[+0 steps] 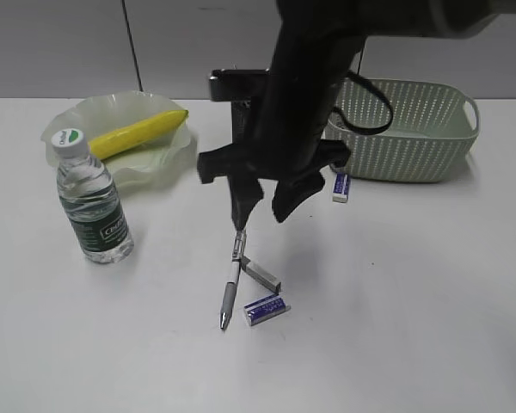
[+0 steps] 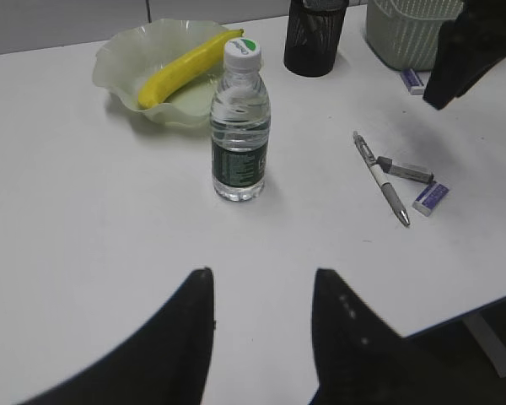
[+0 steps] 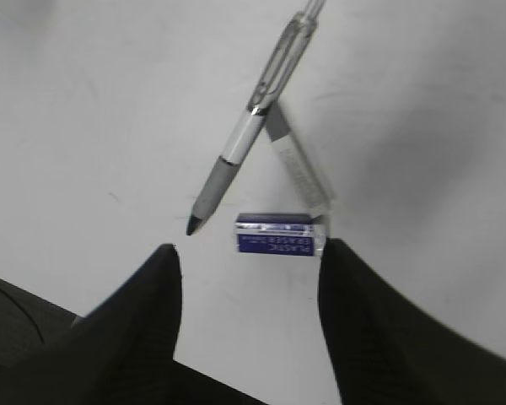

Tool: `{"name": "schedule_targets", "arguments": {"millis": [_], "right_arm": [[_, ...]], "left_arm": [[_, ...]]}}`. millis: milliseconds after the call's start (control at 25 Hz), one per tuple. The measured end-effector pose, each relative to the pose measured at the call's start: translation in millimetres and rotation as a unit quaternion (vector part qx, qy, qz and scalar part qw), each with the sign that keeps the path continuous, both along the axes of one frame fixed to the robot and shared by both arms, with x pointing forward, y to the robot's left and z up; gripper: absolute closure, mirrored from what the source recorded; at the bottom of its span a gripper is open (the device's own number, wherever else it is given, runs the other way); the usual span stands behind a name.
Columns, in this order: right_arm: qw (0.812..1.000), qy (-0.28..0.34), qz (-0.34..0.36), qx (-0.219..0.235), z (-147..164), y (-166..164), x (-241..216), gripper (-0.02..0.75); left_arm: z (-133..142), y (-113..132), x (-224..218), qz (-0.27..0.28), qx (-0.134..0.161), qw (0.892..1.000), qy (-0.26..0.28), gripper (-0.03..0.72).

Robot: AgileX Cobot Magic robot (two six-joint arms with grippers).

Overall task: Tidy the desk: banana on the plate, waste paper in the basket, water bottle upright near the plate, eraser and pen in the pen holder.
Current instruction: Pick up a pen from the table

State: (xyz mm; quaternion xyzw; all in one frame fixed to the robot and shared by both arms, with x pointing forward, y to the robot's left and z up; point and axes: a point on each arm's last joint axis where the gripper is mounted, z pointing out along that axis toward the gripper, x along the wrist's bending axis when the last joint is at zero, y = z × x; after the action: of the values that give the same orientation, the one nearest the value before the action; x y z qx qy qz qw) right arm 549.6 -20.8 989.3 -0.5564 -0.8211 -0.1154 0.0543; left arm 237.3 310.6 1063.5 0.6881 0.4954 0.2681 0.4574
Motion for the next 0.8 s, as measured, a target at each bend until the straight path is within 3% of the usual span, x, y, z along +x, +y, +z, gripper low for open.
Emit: {"name": "schedule_targets", "arguments": {"millis": [320, 800], "right_arm": [[0.998, 0.055, -0.003, -0.044, -47, 45, -14, 0.323], [0.993, 0.097, -0.016, -0.062, -103, 56, -9, 0.323]], "left_arm": [[0, 0, 0, 0.0, 0.0, 1.0, 0.0, 0.398], [0, 0, 0, 0.0, -0.001, 1.0, 0.0, 0.398]]}}
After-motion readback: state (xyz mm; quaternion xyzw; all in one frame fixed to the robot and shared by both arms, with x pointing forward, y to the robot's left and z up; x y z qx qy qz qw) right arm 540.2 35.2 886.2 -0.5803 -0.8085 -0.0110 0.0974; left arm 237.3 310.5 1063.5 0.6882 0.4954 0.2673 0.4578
